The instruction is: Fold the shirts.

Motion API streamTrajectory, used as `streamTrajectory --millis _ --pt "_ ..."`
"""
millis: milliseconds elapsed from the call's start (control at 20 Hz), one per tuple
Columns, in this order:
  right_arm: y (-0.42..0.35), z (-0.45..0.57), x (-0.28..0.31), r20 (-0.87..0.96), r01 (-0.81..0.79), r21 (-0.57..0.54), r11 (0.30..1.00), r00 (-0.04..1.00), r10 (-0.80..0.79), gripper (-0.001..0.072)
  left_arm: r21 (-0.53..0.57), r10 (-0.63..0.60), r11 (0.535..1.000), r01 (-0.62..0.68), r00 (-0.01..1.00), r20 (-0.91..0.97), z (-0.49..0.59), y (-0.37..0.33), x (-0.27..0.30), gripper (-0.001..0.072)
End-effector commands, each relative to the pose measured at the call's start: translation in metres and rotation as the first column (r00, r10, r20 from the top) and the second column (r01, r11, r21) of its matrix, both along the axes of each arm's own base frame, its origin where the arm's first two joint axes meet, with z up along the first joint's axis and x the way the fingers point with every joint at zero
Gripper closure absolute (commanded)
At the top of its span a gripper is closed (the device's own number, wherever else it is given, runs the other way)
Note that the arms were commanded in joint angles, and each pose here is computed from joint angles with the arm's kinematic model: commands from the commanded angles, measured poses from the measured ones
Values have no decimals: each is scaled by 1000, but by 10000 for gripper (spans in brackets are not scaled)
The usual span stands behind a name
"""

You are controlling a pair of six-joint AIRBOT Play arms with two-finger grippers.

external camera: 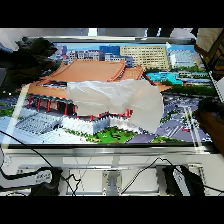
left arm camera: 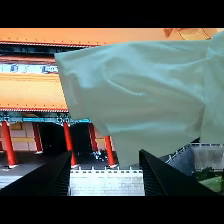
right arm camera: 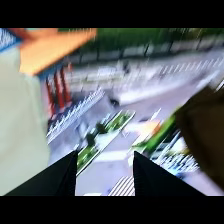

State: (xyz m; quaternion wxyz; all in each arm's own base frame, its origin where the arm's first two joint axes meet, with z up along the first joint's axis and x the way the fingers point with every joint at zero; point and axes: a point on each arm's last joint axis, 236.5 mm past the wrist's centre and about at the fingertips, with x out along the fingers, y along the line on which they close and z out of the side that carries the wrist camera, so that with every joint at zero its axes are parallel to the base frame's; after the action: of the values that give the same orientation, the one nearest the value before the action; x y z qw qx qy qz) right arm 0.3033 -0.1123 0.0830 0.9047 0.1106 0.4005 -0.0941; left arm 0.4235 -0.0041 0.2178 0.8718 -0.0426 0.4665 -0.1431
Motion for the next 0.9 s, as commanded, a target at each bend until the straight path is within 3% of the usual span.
streamTrajectory --millis 0,200,350,600,850 --pt "45 -79 -9 -109 20 321 947 994 16 287 -22 -13 1000 12 999 -43 -13 -5 -5 208" --pt "74 -140 -7 -225 50 486 872 972 70 277 -21 -6 1000 5 1000 -26 -11 -4 -1 208" --pt "79 -161 21 -207 115 564 818 978 5 278 -21 -6 1000 5 999 -32 -13 -3 0 207" --pt "91 -185 49 -199 182 647 740 978 -67 279 -27 -7 1000 5 998 -60 -23 -4 0 208" --pt "95 -208 50 -244 225 638 736 966 -84 290 -23 -14 1000 12 997 -79 -32 -3 -1 209"
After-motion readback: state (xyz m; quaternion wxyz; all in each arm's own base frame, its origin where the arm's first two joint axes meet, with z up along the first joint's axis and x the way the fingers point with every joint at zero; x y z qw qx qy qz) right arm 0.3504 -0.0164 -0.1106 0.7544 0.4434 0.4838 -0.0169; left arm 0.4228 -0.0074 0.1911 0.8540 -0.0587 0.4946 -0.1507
